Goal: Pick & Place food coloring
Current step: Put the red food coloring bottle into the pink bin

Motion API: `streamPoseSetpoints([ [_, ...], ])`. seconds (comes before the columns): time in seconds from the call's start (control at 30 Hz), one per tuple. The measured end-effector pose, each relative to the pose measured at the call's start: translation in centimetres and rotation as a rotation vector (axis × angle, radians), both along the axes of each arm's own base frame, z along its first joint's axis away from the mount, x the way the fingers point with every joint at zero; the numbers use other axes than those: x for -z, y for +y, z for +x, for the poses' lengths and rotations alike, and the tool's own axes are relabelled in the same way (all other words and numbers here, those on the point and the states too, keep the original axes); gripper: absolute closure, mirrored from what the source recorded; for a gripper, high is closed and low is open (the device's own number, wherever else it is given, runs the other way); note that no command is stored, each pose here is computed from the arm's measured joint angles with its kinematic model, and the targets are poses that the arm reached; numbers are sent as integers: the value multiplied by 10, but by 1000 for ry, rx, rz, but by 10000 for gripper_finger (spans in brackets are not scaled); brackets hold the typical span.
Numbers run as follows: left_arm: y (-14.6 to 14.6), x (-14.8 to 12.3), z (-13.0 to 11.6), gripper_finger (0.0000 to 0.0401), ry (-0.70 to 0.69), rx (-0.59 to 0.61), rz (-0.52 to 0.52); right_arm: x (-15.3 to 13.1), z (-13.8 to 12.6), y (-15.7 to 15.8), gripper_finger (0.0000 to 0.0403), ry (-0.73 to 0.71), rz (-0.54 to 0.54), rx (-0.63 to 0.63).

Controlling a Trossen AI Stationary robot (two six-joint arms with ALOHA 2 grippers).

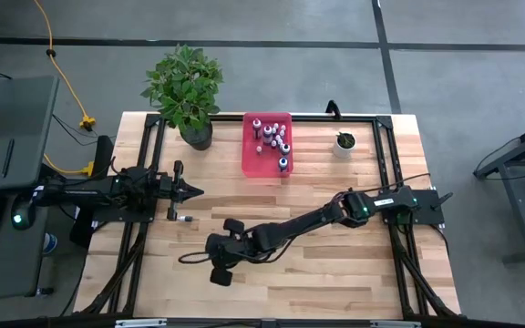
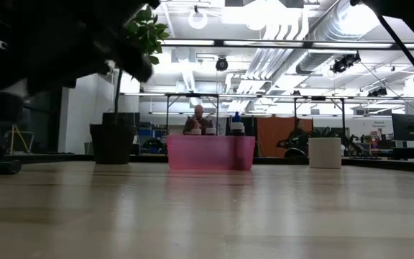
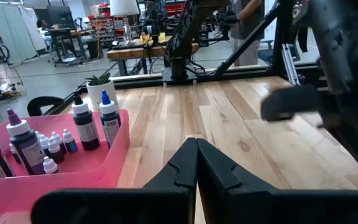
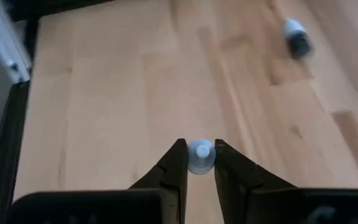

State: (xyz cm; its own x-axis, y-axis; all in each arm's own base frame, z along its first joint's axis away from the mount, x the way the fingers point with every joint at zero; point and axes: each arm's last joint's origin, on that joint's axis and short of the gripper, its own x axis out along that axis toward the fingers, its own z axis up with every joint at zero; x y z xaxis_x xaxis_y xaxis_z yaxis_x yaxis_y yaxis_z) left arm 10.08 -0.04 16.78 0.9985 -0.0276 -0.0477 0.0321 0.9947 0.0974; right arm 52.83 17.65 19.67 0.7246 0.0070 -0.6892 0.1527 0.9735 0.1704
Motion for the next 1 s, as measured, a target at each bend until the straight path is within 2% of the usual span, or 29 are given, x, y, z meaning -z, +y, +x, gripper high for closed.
streamPoseSetpoints([
  [0.2, 0, 0, 0, 401, 0, 0, 0, -17, -7, -5, 353, -6, 15, 142],
  [0.33, 0, 0, 0, 401, 0, 0, 0, -17, -11, -11, 353, 17, -30, 250],
  [0.47, 0, 0, 0, 401, 0, 0, 0, -22, -17, -24, 354, 16, -15, 445],
  [0.57, 0, 0, 0, 401, 0, 0, 0, -30, -23, -38, 354, 4, 16, 611],
  [0.63, 0, 0, 0, 401, 1, 0, 0, -38, -27, -49, 354, 7, 11, 678],
  [0.8, 0, 0, 0, 401, 1, 0, 0, -55, -39, -83, 354, 59, -59, 784],
  [1.0, 0, 0, 0, 401, 1, 0, 0, -64, -46, -130, 354, 123, -115, 895],
])
